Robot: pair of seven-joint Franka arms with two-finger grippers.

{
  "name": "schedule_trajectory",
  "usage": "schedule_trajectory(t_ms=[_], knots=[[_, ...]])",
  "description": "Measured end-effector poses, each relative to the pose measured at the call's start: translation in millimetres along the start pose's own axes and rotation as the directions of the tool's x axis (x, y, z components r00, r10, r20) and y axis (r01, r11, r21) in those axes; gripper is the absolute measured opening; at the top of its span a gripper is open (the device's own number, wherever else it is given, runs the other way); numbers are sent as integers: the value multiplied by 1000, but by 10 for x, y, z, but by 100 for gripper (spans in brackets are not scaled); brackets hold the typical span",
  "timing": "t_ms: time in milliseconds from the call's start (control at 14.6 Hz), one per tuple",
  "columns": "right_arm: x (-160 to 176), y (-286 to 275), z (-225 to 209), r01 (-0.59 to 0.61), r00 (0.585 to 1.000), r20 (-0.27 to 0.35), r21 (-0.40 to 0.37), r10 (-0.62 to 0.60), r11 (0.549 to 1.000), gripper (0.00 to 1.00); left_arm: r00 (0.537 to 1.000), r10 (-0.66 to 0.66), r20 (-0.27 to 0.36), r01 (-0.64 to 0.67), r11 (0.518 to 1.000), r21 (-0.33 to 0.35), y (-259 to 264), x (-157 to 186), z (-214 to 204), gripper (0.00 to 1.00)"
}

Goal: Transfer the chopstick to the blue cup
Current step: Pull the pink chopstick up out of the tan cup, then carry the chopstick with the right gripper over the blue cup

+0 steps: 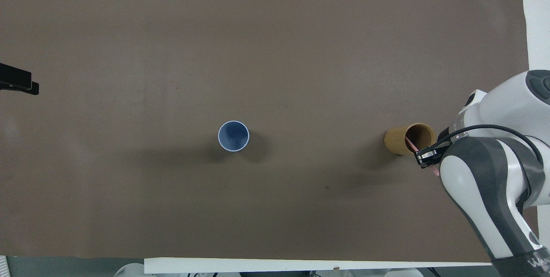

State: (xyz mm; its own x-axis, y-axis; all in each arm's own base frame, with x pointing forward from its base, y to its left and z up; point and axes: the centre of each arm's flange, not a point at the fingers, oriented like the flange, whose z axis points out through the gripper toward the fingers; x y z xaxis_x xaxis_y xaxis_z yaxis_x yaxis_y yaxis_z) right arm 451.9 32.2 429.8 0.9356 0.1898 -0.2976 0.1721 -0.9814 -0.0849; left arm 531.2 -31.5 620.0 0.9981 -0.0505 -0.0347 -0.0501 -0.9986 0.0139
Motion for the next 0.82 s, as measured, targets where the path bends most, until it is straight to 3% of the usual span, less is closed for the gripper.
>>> schedule_trajectory(t_ms=[342, 548, 822], knots=[[4, -2, -261, 2, 999, 38, -1, -2, 1000, 8, 1000, -1, 5, 1, 1000, -1, -23, -2, 14, 100], [-53, -6, -966, 4, 995, 95, -28, -1, 1000, 8, 1000, -7, 4, 7, 1000, -1, -52, -2, 13, 100], [-286, -250, -2062, 4, 998, 65, -20, -3, 1000, 8, 1000, -6, 4, 6, 1000, -1, -51, -3, 13, 100]])
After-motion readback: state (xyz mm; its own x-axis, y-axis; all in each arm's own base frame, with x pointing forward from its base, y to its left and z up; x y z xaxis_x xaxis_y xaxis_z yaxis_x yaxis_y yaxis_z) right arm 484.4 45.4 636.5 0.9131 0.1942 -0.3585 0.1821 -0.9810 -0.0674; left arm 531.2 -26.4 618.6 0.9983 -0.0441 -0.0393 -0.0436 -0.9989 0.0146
